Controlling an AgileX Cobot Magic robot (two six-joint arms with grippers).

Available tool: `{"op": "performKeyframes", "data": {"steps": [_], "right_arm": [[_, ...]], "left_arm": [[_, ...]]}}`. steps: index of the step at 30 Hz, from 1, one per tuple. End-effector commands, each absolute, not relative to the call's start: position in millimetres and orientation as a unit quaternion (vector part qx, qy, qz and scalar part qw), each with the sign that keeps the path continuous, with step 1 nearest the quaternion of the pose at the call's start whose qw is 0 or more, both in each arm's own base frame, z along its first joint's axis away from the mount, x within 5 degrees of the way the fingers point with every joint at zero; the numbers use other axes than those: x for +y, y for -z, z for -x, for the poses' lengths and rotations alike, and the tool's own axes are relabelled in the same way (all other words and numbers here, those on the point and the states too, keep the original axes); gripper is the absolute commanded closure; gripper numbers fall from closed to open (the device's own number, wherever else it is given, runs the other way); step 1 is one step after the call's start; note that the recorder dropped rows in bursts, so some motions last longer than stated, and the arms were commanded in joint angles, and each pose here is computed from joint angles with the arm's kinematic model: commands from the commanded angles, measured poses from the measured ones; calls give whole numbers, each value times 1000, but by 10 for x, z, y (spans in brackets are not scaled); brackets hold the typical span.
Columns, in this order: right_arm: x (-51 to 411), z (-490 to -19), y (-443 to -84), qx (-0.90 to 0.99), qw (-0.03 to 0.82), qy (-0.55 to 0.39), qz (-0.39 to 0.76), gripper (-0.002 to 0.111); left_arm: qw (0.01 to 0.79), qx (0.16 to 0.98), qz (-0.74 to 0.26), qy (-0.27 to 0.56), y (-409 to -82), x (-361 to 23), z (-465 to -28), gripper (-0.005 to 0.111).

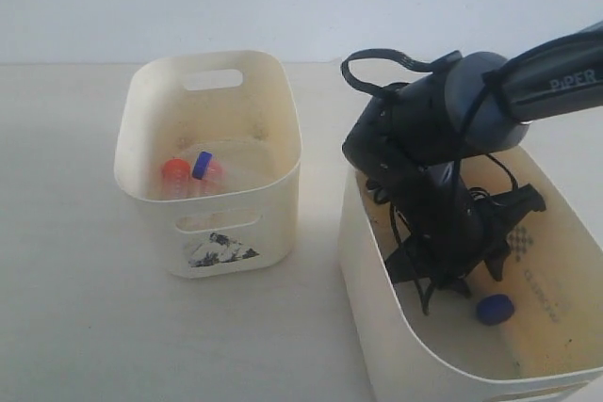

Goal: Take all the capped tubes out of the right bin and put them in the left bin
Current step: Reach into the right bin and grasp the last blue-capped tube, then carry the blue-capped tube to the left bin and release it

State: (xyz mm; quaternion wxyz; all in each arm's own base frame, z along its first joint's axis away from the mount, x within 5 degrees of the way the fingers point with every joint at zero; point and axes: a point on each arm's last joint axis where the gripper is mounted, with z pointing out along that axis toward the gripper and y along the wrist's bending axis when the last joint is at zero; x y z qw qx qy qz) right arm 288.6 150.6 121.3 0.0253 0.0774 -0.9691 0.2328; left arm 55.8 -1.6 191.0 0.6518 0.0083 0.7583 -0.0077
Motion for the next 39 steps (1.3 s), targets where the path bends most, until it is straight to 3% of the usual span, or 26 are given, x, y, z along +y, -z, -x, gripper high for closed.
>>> {"op": "performKeyframes", "data": {"steps": [1,10,14,21,25,29,32,35,36,37,39], "right_arm": [[1575,-2893,-1493,-980,-1,-191,-63,108],[1478,-2731,-2324,-986,-78,-142,-48,108],[1447,-2525,-2750,-988,-116,-64,-75,108],[1683,-2314,-3547,-893,-345,203,-205,108],[1787,-2398,-3755,-820,-458,247,-238,108],[1901,-2649,-3667,-787,-519,228,-243,106],[1996,-2833,-3454,-796,-515,220,-232,85],[2091,-2989,-3190,-814,-492,218,-219,44],[2106,-3013,-3140,-817,-487,217,-218,38],[2114,-3025,-3112,-821,-483,220,-212,38],[2095,-2983,-3174,-826,-476,239,-187,85]], "left_arm": [[657,754,-5,8,-1928,-14,-556,102],[657,754,-5,8,-1928,-14,-556,102],[657,754,-5,8,-1928,-14,-556,102],[657,754,-5,8,-1928,-14,-556,102],[657,754,-5,8,-1928,-14,-556,102],[657,754,-5,8,-1928,-14,-556,102],[657,754,-5,8,-1928,-14,-556,102],[657,754,-5,8,-1928,-14,-556,102],[657,754,-5,8,-1928,-14,-556,102],[657,754,-5,8,-1928,-14,-556,102],[657,754,-5,8,-1928,-14,-556,102]]}}
